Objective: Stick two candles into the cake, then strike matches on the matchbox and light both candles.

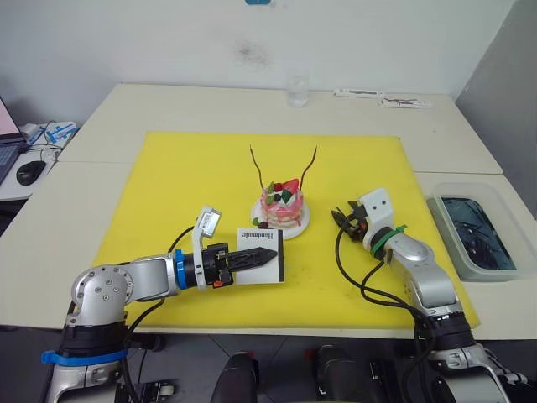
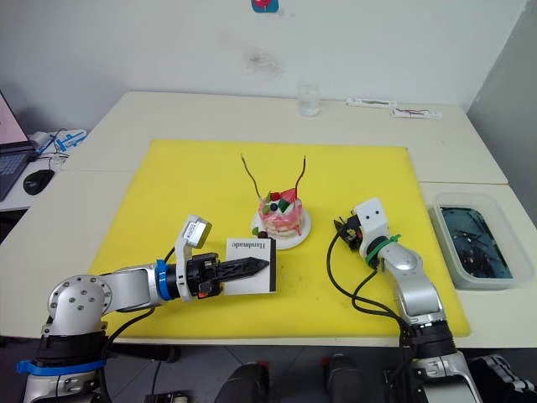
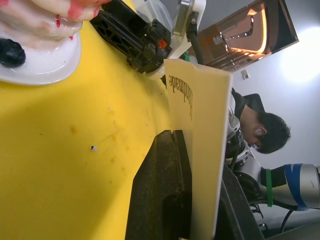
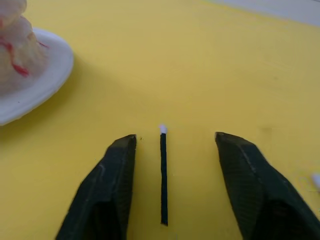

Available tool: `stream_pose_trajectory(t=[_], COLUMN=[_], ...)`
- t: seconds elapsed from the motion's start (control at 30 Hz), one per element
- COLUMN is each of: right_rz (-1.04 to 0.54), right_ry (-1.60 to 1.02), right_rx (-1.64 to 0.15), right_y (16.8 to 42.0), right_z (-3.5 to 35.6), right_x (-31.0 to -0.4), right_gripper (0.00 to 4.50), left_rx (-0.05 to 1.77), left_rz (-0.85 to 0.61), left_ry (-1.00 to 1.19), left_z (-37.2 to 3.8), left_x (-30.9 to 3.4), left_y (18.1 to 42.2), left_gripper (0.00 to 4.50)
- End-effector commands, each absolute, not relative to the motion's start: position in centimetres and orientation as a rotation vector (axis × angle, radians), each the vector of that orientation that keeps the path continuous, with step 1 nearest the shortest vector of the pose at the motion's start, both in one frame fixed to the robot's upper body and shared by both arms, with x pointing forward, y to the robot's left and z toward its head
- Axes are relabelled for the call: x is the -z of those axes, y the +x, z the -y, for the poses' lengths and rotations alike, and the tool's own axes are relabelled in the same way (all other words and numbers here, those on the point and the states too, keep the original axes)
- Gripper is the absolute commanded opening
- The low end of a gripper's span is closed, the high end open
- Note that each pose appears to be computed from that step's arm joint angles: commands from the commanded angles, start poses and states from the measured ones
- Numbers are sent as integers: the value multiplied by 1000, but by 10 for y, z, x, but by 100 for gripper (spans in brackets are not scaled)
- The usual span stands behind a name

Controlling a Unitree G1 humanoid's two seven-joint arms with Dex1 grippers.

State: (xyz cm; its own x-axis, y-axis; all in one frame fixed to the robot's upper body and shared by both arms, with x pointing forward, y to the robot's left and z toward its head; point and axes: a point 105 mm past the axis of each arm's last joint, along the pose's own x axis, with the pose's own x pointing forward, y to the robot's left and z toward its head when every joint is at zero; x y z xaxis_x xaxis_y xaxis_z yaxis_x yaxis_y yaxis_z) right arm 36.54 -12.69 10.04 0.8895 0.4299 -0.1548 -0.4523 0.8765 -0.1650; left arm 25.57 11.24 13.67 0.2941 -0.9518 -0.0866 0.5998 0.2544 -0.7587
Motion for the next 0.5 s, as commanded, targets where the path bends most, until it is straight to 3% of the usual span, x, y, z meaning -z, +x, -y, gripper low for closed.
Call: stream_pose_trajectory(t=[0.03,0.13,0.33,0.5], right_rz=[-140,-154,-144,-86], right_ry=[-197,-196,-172,-171], right_rx=[-434,-432,-436,-514], right_y=[363,360,357,347], right_z=[131,128,123,116], right_x=[-99,-97,-103,-127], right_gripper=[113,3,3,3], left_rx=[1180,1175,1169,1171], left_rz=[-564,-564,-565,-566], left_ry=[-666,-662,-659,-663], left_z=[-112,-112,-113,-113], left_x=[-149,-149,-148,-149], left_y=[255,255,256,257], left_gripper=[0,0,0,0])
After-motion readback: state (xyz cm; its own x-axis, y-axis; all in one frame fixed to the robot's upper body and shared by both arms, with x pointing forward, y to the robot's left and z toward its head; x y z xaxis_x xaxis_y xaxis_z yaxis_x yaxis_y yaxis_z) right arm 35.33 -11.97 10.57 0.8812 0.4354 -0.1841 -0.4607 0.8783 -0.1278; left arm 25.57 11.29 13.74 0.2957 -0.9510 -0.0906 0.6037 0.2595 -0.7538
